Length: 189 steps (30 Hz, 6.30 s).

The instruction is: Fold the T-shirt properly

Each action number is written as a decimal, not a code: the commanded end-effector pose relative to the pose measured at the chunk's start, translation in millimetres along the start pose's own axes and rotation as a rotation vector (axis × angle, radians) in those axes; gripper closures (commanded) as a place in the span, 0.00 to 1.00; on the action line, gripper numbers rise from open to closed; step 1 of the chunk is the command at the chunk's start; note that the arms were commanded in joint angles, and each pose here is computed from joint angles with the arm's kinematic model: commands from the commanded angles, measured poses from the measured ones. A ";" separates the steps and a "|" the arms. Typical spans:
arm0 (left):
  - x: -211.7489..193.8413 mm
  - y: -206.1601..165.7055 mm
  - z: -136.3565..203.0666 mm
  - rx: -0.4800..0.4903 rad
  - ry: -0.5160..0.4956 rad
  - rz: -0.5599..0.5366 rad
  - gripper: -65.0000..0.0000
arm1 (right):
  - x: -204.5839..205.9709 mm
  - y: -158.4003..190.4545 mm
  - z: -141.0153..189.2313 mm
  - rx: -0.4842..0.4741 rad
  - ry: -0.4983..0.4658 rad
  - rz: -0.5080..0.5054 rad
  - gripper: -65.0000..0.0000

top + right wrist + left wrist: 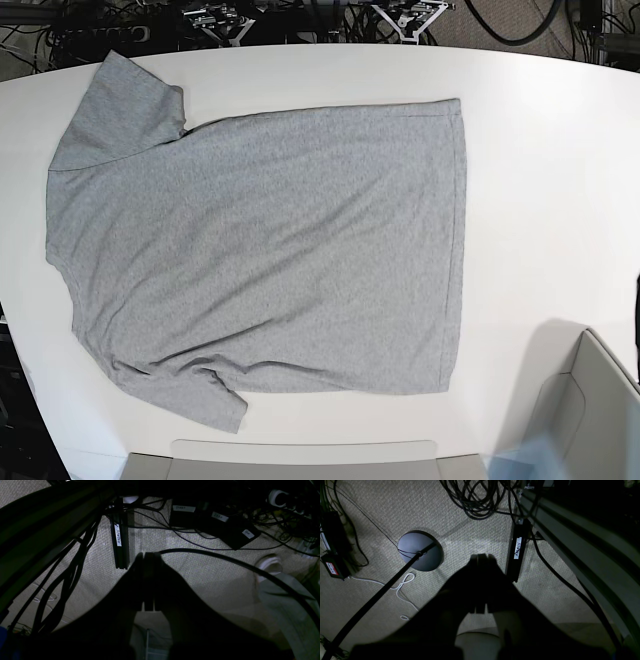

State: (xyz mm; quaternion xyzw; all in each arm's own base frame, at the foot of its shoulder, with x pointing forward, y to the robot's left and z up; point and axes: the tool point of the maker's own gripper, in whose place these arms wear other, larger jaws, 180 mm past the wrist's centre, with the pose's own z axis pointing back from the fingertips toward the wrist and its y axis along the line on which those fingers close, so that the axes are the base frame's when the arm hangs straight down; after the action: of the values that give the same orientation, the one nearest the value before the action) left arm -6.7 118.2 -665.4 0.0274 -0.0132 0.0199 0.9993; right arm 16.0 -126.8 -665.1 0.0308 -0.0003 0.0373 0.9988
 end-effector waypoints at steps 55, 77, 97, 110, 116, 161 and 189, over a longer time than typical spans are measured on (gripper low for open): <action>-37.0 25.5 87.7 0.030 -0.777 -0.046 1.00 | -45.4 -81.3 53.4 -0.050 -0.543 -0.138 1.00; 7.5 50.0 264.1 0.068 -1.452 -0.129 0.97 | -28.0 -39.5 212.5 0.210 -1.207 -0.403 0.99; 90.4 51.1 308.7 0.086 -1.491 -0.106 0.91 | 87.4 -113.2 351.7 0.232 -1.276 -0.394 0.49; 97.6 51.8 297.3 0.088 -1.440 -0.099 0.91 | 94.8 -159.9 326.1 0.298 -1.120 -0.398 0.46; 102.3 52.1 295.3 0.087 -1.437 -0.098 0.91 | 94.6 -178.4 309.7 0.158 -1.070 -0.397 0.46; 148.9 63.5 268.1 -0.351 -0.916 0.516 0.67 | 73.0 -139.3 197.6 0.001 -0.593 -0.372 0.46; 145.5 44.6 194.9 -0.459 -0.470 0.497 1.00 | 95.3 -154.1 217.6 -0.099 -0.608 -0.287 1.00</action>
State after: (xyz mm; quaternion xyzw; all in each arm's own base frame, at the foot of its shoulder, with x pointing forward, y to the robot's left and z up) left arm 151.5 155.2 -451.3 -0.2140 -0.2956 0.2488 0.8971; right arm 155.2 -296.0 -428.2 -0.0051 -0.3950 -0.1348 0.9087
